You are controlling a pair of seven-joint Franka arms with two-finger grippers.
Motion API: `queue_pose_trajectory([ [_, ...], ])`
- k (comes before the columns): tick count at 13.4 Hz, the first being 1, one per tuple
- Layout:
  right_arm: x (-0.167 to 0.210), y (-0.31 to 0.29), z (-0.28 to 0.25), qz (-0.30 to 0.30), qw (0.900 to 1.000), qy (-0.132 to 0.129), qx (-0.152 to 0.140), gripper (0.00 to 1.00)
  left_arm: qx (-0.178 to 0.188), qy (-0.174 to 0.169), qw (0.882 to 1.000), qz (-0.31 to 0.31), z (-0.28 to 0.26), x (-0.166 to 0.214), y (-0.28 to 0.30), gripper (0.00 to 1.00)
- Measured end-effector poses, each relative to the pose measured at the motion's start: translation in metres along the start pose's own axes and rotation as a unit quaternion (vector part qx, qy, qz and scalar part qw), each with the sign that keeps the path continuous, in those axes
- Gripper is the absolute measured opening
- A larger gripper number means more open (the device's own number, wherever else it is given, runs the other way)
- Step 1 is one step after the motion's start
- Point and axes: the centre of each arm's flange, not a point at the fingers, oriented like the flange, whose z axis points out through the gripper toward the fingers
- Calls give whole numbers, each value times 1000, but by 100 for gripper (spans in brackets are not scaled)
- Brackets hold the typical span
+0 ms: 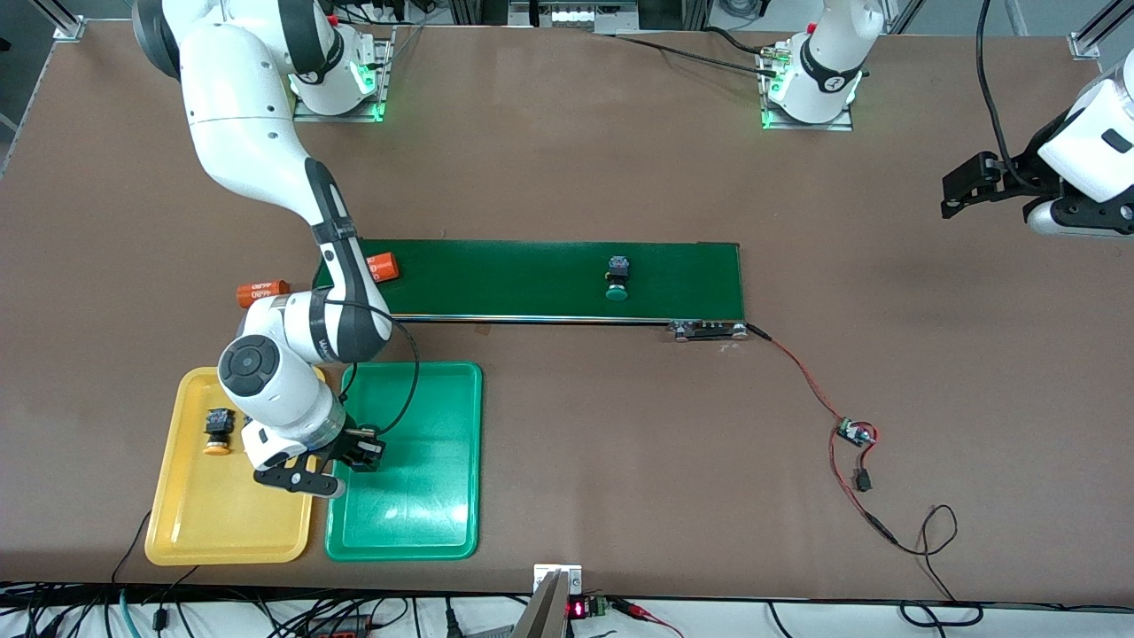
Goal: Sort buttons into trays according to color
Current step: 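Carry the green button to the green tray with the right gripper, then return the right gripper to the belt and grasp the green button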
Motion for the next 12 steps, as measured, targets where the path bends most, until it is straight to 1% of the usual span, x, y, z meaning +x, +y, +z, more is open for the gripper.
queue_pose_trajectory([
  [1, 2, -2, -3, -1, 1000, 1, 2, 66, 0, 0, 1000, 0, 0, 0, 0, 100],
  [4, 7, -13, -34, -4, 1000, -14, 7, 99, 0, 1, 1000, 0, -1, 0, 0, 100],
  [6, 3, -34, -71, -14, 999, -27, 18, 100, 0, 0, 1000, 0, -1, 0, 0, 100],
  [7, -7, -51, -89, -21, 999, -36, 22, 100, 0, 0, 1000, 0, -1, 0, 0, 100],
  [10, -56, -97, -122, -41, 995, -85, 22, 100, 0, 0, 1000, 0, -2, -1, 0, 100],
  [12, -84, -118, -138, -59, 992, -106, 22, 100, 0, 0, 1000, 0, -2, -1, 0, 100],
])
